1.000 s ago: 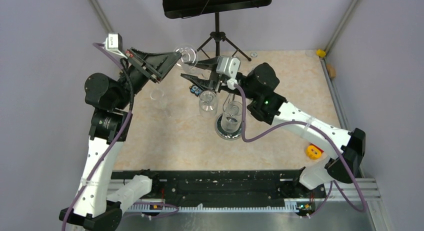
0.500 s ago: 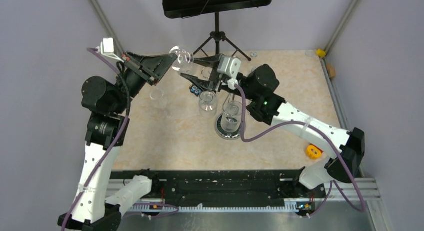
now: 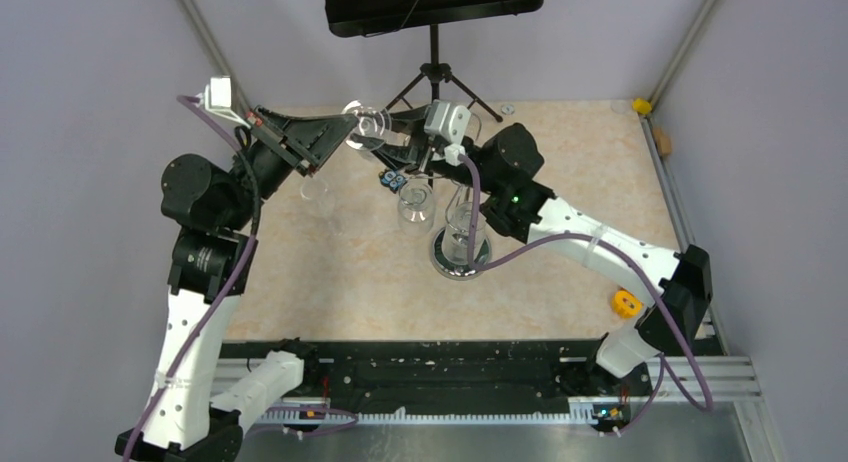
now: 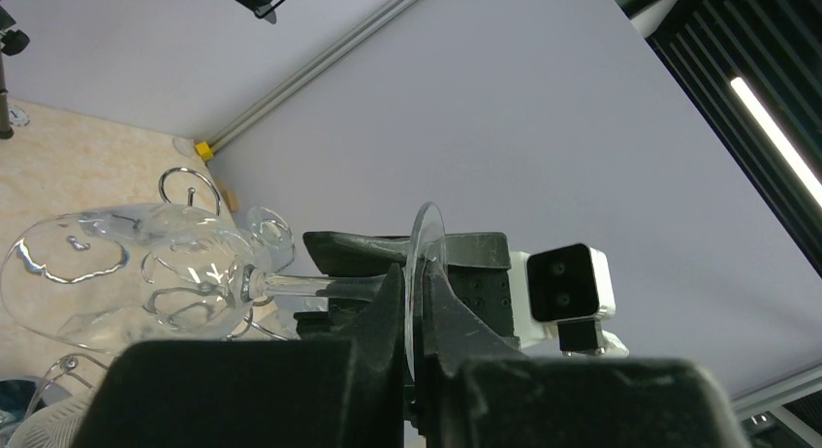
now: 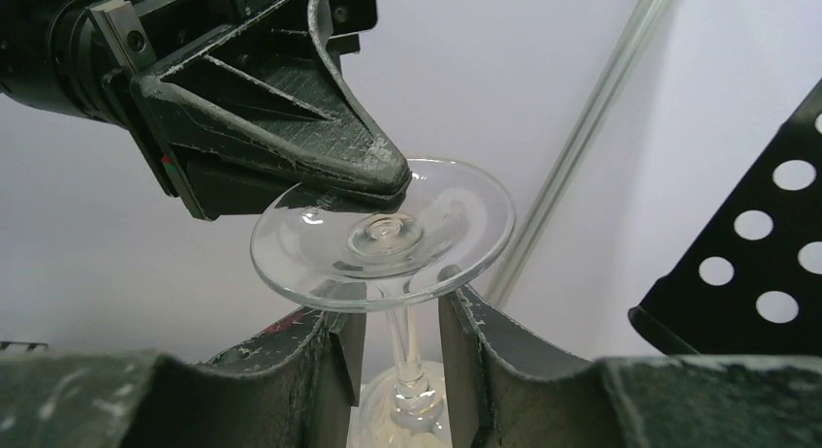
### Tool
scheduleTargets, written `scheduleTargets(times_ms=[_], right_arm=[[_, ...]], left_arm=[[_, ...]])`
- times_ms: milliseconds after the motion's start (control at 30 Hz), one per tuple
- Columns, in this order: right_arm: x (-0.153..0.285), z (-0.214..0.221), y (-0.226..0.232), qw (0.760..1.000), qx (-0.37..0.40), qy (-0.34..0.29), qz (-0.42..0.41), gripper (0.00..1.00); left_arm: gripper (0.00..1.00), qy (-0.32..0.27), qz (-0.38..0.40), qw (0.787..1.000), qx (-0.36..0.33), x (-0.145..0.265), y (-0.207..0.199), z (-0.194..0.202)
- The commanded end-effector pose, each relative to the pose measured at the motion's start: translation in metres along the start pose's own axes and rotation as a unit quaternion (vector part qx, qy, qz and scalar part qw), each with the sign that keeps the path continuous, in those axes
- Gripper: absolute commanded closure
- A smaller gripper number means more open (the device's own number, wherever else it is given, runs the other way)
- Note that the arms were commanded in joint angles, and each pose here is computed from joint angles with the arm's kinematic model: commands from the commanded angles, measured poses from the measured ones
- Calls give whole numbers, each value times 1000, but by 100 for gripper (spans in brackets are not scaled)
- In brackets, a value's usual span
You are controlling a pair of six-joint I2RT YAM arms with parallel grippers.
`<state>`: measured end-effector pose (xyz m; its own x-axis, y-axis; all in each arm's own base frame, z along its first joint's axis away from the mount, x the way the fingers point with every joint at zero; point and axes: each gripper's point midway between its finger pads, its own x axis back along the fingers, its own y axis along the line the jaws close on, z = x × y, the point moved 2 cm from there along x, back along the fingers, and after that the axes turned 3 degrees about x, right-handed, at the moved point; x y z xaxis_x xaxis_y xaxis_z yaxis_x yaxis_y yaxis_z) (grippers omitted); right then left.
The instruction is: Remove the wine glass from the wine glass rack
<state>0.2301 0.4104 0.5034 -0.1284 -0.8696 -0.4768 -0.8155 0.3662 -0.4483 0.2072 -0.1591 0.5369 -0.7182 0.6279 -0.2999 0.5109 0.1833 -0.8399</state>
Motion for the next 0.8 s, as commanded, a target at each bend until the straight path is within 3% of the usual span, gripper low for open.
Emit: scheduleTargets(times_ms=[0, 200, 300, 367, 467, 667, 767], right_arm=[[-9, -36, -5, 999, -4, -49, -14, 66], [-9, -30, -8, 999, -11, -38, -3, 67], [-9, -30, -13, 999, -17, -39, 17, 83], [-9, -30, -15, 999, -17, -40, 23, 84], [-9, -30, -16, 999, -18, -38, 27, 82], [-9, -33, -18, 998, -21, -42, 31, 65], [-11, -34, -20, 998, -27, -44, 36, 79]], left_arm=[[100, -13, 68, 997, -42, 14, -46, -6], [100, -14, 76, 996, -43, 17, -52, -7], [100, -14, 83, 996, -38, 18, -54, -6], [100, -18, 92, 995, -40, 20, -59, -7], [100, -17, 102, 994, -43, 23, -66, -7], [100, -11, 106, 994, -37, 24, -68, -5], [100, -13, 115, 992, -39, 25, -72, -6]])
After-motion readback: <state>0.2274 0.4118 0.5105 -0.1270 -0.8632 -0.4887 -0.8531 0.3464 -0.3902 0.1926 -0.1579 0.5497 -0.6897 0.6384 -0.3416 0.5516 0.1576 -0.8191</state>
